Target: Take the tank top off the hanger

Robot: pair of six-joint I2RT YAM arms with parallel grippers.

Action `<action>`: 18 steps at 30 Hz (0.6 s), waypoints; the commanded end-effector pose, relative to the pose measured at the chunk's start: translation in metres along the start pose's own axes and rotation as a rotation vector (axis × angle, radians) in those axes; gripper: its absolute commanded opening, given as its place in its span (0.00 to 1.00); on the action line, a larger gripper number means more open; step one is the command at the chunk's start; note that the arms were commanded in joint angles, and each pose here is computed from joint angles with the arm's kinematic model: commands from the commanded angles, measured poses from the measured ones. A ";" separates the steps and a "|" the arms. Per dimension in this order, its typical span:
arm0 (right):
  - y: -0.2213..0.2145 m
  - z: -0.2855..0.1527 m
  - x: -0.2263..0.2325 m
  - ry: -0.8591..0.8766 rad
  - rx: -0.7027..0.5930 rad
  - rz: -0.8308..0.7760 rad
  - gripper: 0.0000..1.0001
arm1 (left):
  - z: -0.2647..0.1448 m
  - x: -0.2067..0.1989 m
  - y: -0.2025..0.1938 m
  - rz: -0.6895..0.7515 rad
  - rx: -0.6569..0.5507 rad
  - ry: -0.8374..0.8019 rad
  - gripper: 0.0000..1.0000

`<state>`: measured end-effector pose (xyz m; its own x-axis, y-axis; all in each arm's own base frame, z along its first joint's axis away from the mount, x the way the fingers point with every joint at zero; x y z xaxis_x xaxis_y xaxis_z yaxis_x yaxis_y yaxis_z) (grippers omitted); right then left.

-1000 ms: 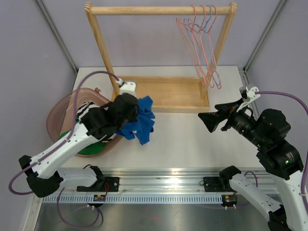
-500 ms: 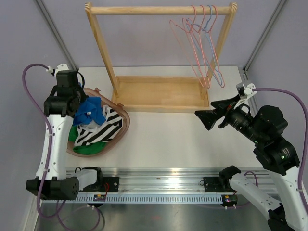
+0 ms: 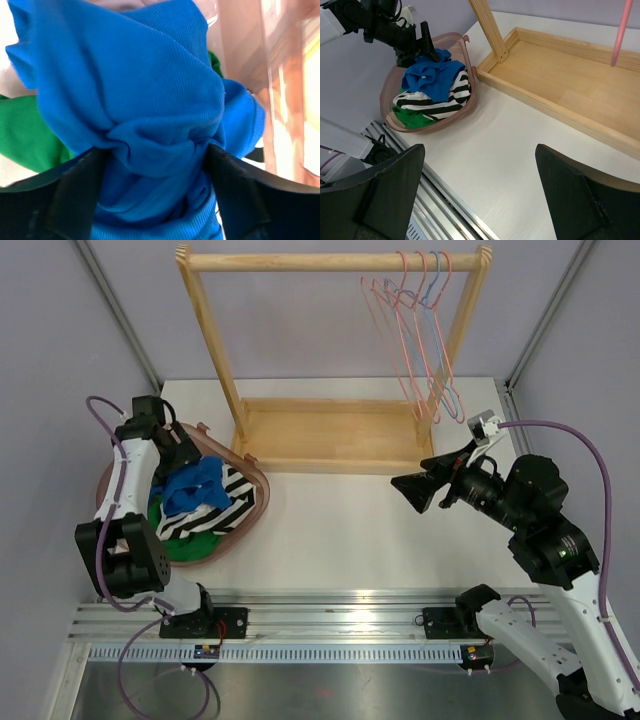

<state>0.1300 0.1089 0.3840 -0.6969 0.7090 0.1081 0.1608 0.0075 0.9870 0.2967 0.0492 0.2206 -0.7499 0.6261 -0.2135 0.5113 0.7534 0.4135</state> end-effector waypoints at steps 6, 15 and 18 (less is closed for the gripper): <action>0.010 -0.013 -0.004 -0.097 -0.023 -0.016 1.00 | -0.114 0.017 0.020 -0.079 -0.371 -0.149 0.99; 0.012 -0.029 -0.032 -0.495 0.036 0.021 1.00 | -0.189 0.022 -0.023 0.149 -0.489 -0.316 0.99; 0.009 -0.039 -0.041 -0.612 0.083 -0.022 0.99 | -0.206 0.038 -0.035 0.198 -0.537 -0.304 0.99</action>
<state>0.1330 0.0715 0.3874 -0.3398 0.9390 0.0525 0.2230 0.0262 0.9745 0.1882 -0.0026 0.3705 -0.4381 0.8079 -0.3942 0.3042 0.5459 0.7807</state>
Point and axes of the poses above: each gripper's point midway between its finger pads, its own z axis out along the fingers, its own x axis along the line the jaws close on, y = z × x, the point moved 9 cm from there along -z, back along the fingers, and after that the axes turned 15 degrees about -z, right-handed, at the moved point
